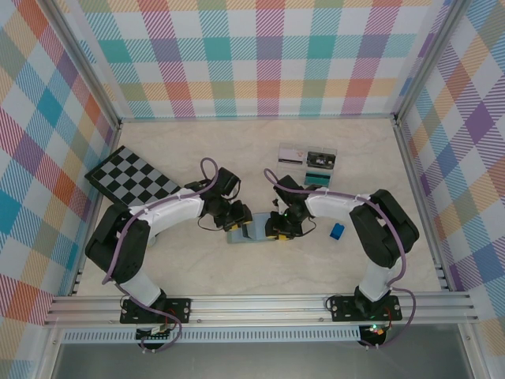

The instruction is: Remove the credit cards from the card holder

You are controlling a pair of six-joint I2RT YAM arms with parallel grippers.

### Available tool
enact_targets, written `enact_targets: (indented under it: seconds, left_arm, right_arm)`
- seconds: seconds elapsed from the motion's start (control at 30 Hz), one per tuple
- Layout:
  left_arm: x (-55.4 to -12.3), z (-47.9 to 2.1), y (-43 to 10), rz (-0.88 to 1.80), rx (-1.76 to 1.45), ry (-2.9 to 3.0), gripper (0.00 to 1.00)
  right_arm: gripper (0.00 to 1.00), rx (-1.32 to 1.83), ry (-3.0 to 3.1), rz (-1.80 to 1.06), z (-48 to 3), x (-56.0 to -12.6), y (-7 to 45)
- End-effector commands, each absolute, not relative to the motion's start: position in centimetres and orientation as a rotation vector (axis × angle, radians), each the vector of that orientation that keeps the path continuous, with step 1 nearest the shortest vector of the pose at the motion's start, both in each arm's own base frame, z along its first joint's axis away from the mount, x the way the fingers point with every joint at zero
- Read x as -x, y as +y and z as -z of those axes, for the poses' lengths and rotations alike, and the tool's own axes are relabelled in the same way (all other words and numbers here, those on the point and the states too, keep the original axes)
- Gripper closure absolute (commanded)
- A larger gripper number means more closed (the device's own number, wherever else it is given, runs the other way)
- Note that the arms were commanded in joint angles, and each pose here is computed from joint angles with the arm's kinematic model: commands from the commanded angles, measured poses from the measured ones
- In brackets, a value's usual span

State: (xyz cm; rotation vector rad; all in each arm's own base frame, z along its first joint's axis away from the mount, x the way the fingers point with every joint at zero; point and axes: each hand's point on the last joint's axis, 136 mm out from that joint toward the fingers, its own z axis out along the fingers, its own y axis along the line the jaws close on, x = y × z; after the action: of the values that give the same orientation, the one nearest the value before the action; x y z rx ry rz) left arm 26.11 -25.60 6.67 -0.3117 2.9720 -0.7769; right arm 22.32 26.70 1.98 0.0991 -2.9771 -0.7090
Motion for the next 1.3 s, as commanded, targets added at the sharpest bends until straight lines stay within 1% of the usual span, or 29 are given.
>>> enact_targets:
  seconds: [0.0, 0.27, 0.57, 0.73, 0.8, 0.97, 1.13, 1.27]
  left_arm:
    - [-25.3, -7.5, -26.3, 0.819, 0.246, 2.979, 0.6]
    - [-25.6, -8.0, -27.6, 0.922, 0.214, 2.959, 0.68]
    - [-25.9, -9.4, -29.2, 1.04, 0.161, 2.914, 0.7]
    - [-26.0, -8.9, -29.4, 1.023, 0.16, 2.93, 0.72]
    - [-26.0, -8.4, -29.1, 0.986, 0.17, 2.944, 0.73]
    - [-25.8, -6.9, -27.0, 0.785, 0.22, 2.999, 0.76]
    - [-25.1, -5.7, -24.1, 0.562, 0.265, 3.034, 0.76]
    - [-24.9, -6.0, -21.7, 0.405, 0.298, 3.015, 0.75]
  right_arm:
    - [0.65, -0.144, -3.023, 0.673, -2.6, -22.6, 26.4]
    - [0.64, -0.153, -3.036, 0.713, -3.6, -22.8, 26.6]
    - [0.64, -0.14, -3.07, 0.705, -4.1, -23.1, 26.4]
    - [0.62, -0.119, -3.131, 0.684, -4.8, -23.6, 25.6]
    - [0.61, -0.12, -3.148, 0.694, -5.2, -23.7, 25.5]
    - [0.6, -0.132, -3.155, 0.737, -5.7, -23.9, 25.9]
    - [0.62, -0.168, -3.102, 0.817, -5.7, -23.7, 27.2]
    - [0.63, -0.19, -3.071, 0.889, -6.0, -23.9, 28.2]
